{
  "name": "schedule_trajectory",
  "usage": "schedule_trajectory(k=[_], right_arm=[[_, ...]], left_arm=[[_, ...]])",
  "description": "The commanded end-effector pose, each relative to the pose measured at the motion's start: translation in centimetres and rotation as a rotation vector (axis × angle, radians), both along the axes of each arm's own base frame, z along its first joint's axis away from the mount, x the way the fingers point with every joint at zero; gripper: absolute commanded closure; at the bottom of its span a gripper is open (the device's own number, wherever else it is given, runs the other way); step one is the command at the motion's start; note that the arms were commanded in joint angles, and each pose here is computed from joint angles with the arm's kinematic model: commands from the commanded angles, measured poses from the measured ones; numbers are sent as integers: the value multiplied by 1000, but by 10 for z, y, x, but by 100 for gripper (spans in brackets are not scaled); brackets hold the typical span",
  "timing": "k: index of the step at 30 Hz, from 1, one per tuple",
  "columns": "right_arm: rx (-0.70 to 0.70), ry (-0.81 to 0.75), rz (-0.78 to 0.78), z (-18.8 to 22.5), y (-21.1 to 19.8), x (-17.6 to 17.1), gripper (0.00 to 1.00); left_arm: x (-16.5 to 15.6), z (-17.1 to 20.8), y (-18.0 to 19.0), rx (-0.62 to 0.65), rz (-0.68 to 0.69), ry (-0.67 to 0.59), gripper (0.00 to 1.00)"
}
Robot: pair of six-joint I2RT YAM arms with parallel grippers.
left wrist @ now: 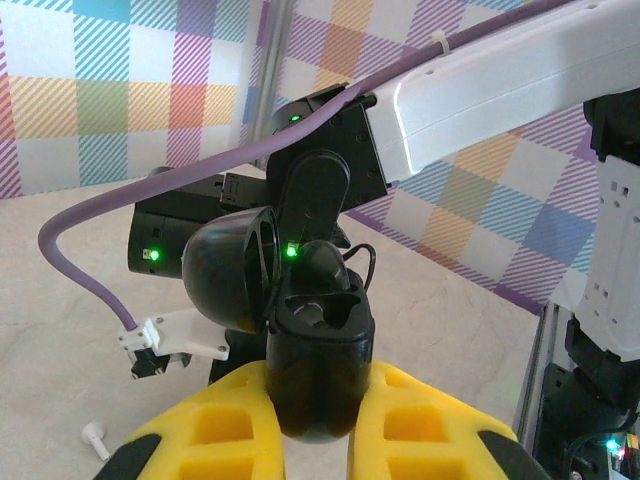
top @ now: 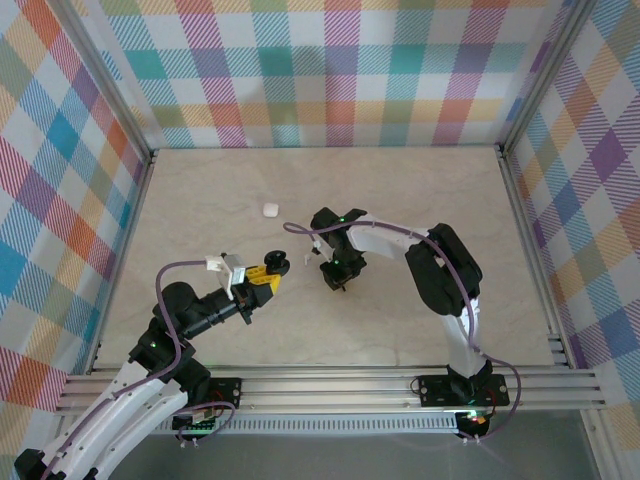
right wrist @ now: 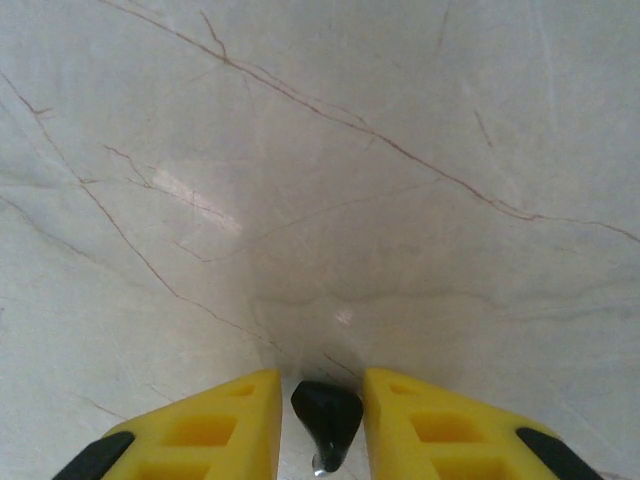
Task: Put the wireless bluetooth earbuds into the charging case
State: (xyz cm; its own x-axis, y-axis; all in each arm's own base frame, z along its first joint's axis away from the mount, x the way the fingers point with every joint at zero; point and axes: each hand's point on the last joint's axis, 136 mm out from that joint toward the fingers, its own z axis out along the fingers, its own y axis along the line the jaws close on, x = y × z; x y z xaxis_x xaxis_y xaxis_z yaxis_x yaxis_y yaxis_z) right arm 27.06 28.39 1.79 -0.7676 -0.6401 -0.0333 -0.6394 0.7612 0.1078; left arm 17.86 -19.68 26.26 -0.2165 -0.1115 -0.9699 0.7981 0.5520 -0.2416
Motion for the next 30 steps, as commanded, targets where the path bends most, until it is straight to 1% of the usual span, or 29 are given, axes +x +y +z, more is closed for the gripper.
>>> schedule_trajectory(k=[1, 4, 8, 10, 14, 19, 22, 24, 27, 30], right_arm=[[-70, 27, 4, -1, -12, -8, 69], [-75, 26, 2, -2, -12, -9, 70], [-73, 23, -3, -2, -11, -7, 78], [-64, 8, -8, 2, -11, -5, 81], [-14, -49, -25, 19, -7, 1, 82], [65, -168, -60, 57, -6, 11, 83], [112, -260, -85, 86, -10, 17, 83], [145, -321, -103, 106, -14, 20, 83], [229, -403, -117, 139, -15, 21, 84], [364, -473, -106, 176, -9, 16, 84]], left_arm=[[-6, 12, -1, -29, -22, -38, 100], [-6, 12, -1, -30, -21, -40, 100], [-5, 12, 1, -27, -10, -31, 100], [-2, 8, 3, -16, 14, -8, 100], [-5, 6, 0, -19, -10, -21, 100], [-6, 6, 0, -36, -13, -57, 100], [-7, 4, -1, 4, -29, -70, 100], [-3, -2, 1, 47, 0, -46, 100], [-1, -4, 2, 78, 5, -45, 100], [-2, -1, 0, 57, -6, -66, 100]])
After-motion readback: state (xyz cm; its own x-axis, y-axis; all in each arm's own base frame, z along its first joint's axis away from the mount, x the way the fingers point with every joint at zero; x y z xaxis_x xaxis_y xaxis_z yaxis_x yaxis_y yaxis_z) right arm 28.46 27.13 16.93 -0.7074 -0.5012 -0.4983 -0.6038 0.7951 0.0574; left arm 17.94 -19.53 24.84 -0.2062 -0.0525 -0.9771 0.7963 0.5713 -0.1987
